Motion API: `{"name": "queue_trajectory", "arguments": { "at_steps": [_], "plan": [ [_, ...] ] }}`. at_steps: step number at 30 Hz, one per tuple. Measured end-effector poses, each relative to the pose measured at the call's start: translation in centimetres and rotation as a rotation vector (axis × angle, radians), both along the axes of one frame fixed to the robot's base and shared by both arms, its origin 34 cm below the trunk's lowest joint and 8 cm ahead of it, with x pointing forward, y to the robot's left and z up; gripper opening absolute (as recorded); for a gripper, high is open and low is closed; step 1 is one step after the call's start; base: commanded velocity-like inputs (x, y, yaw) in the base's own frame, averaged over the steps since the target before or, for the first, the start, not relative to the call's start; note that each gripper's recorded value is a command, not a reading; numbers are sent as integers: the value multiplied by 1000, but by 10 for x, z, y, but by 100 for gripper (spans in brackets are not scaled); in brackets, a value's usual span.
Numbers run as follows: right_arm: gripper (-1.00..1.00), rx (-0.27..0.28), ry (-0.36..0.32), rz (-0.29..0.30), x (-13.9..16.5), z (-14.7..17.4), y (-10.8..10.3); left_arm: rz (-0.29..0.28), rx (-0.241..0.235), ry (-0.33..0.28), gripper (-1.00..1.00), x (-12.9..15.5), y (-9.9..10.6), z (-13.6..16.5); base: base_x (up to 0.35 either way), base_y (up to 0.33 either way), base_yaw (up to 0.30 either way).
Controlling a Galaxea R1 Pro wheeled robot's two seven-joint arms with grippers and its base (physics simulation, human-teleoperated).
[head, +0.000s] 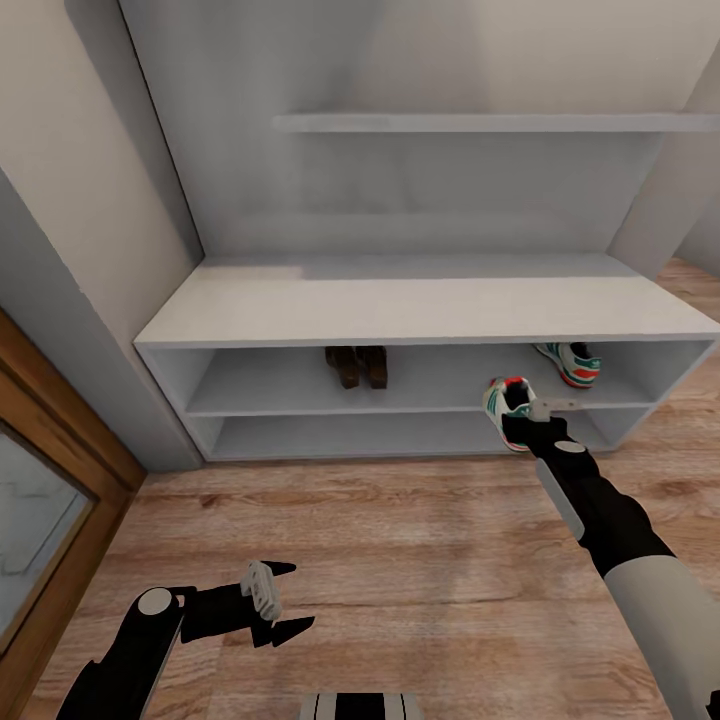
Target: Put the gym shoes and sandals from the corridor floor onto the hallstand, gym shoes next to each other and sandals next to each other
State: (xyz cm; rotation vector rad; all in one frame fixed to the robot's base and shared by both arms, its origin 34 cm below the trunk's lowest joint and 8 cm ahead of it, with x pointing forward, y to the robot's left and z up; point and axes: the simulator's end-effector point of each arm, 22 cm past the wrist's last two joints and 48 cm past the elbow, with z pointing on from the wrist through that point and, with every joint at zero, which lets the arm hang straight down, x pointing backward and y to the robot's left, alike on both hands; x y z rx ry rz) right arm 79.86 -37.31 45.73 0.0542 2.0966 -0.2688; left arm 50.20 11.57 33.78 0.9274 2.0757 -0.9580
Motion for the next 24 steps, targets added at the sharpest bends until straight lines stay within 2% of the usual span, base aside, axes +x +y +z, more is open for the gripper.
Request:
{"name": "queue_trajectory", "arguments": {
  "at_steps": [17,24],
  "plan": [
    [-100,-3,5,-9,-1,-2,-3,1,1,-1,100,0,0,0,4,-2,0],
    [-100,-2,6,-11,-1,-3,-4,1,0,-1,100,0,0,0,104,-102,0]
  ]
}}
